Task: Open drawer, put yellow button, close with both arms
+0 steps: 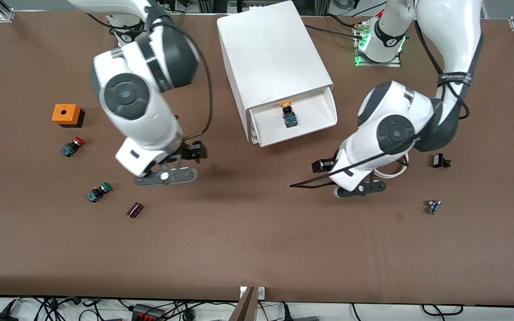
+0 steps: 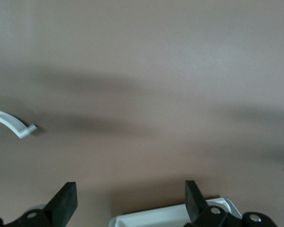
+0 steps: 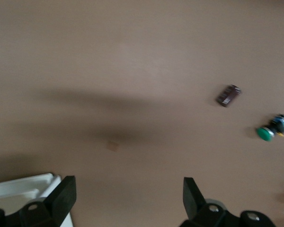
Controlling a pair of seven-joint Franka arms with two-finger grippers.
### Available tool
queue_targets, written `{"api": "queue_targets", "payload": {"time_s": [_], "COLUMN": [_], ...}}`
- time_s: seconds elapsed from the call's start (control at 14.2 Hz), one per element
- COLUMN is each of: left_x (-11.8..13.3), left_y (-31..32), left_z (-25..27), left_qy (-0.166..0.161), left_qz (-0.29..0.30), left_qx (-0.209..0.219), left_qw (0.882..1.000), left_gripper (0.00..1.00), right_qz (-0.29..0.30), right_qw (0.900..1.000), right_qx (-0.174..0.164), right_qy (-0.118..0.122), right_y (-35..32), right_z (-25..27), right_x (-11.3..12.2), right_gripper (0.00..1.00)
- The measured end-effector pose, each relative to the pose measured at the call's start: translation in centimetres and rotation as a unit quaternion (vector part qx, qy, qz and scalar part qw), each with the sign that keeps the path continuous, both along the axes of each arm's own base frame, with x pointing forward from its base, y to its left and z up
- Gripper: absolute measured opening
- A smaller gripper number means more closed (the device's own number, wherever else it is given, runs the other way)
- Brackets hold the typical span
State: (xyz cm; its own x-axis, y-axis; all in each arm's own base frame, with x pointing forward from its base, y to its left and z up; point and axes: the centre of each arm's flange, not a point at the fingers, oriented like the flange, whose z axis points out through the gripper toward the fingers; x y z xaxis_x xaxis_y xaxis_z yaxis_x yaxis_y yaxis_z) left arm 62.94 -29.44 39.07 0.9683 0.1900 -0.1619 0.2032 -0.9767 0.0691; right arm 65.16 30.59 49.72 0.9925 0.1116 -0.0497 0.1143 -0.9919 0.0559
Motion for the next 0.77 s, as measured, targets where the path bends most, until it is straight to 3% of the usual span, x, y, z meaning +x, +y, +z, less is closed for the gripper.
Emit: {"api": "queue_targets", "payload": {"time_s": [0.21, 0.42, 0.56, 0.77], "left_x": [-2.8, -5.3, -6.7, -8.4], "left_y": [-3.6, -6.3, -6.9, -7.8], "left_z": [-1.8, -3.2, -3.4, -3.3], "left_qy": [0.017, 0.019, 0.022, 0.026], "left_qz": [0.018, 0.030, 0.025, 0.018], "left_qx": [-0.003, -0.009, -0.005, -0.001], "left_qw": [1.000, 0.999, 0.999, 0.999], "left_gripper": [1.00, 1.00, 1.00, 1.00], "right_qz": [-0.024, -0.045, -0.068, -0.116], "right_qw": [0.999, 0.997, 0.995, 0.993], "right_qx": [-0.009, -0.046, -0.050, -0.024], "right_qy": [0.025, 0.052, 0.046, 0.030], "right_y": [-5.3, -8.4, -11.5, -19.0], "right_z": [1.5, 1.5, 1.1, 2.0], "right_x": [0.6, 0.5, 1.3, 2.0], "right_gripper": [1.00, 1.00, 1.00, 1.00]}}
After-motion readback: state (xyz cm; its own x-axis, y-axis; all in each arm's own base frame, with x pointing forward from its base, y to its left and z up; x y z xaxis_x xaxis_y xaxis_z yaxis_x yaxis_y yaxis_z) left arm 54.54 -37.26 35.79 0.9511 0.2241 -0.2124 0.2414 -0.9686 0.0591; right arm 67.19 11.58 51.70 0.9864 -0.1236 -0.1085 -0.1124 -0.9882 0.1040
